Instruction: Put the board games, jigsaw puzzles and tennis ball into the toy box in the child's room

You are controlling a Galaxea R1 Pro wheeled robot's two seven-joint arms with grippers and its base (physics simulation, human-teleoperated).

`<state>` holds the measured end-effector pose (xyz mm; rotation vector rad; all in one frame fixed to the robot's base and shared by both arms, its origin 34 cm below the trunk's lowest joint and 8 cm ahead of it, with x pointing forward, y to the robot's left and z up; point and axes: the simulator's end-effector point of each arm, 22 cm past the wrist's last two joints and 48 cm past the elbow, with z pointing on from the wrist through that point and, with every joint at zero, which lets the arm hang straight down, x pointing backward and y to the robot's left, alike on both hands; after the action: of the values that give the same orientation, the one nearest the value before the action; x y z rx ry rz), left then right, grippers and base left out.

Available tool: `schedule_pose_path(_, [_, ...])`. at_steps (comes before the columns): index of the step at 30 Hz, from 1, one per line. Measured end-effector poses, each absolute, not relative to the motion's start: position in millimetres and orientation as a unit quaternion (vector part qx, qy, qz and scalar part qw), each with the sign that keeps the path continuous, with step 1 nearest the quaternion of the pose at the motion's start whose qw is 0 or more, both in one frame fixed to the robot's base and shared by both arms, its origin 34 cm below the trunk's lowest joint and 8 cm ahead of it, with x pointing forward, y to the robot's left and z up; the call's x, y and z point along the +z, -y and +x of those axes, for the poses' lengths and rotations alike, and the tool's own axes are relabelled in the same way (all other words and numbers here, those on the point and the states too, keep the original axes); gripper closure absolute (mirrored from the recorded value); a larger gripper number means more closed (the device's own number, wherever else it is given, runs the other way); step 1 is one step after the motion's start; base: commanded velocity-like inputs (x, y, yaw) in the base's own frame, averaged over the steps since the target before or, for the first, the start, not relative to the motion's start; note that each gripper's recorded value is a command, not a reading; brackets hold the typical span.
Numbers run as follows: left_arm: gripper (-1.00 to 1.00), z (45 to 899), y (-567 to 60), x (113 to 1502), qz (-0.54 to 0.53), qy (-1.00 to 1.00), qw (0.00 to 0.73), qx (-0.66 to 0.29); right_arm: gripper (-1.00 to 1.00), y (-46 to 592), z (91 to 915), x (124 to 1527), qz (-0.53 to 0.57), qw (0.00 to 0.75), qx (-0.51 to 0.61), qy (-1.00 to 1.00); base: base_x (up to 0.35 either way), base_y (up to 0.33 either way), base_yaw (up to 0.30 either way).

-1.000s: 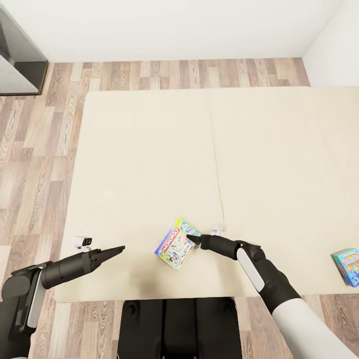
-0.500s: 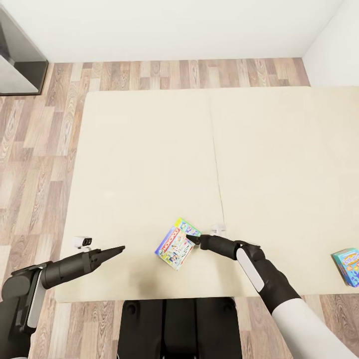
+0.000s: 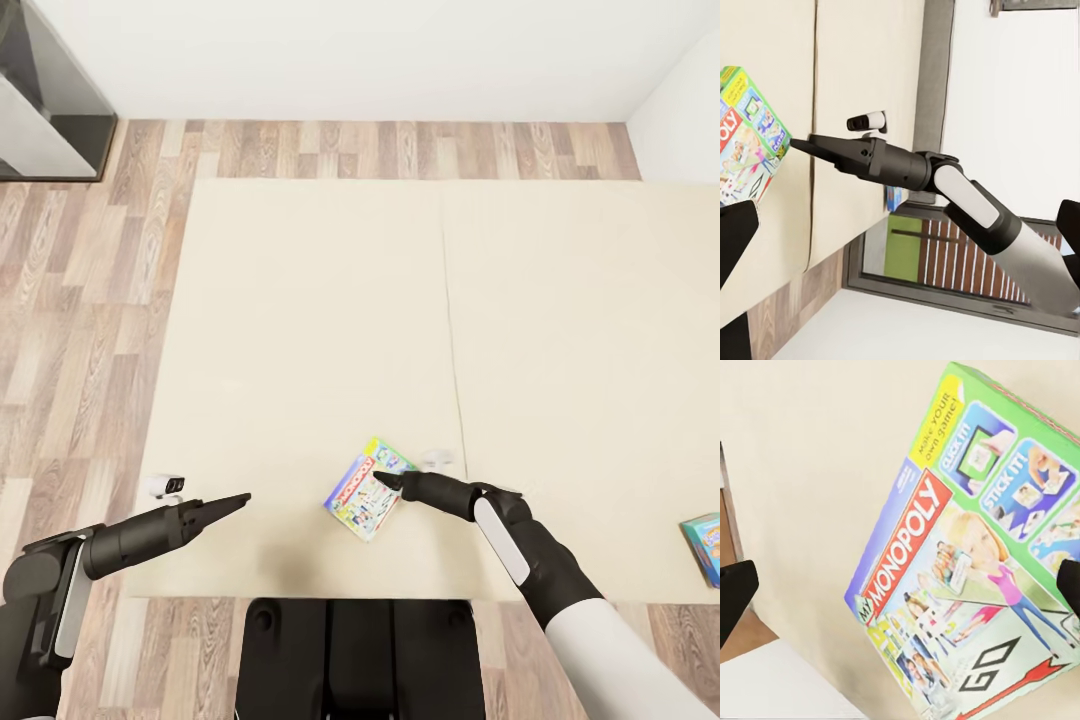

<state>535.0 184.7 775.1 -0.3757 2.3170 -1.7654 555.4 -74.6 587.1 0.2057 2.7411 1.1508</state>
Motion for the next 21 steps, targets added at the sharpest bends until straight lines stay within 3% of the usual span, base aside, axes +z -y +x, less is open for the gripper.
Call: schedule_pose_path(21, [-1.00, 535.1, -184.7, 775.3, -0.127, -0.784, 0.102, -0.598, -1.00, 74.4, 555.4, 587.4, 0.068, 0.081, 0.385, -0.917, 0.000, 0.005, 0.029])
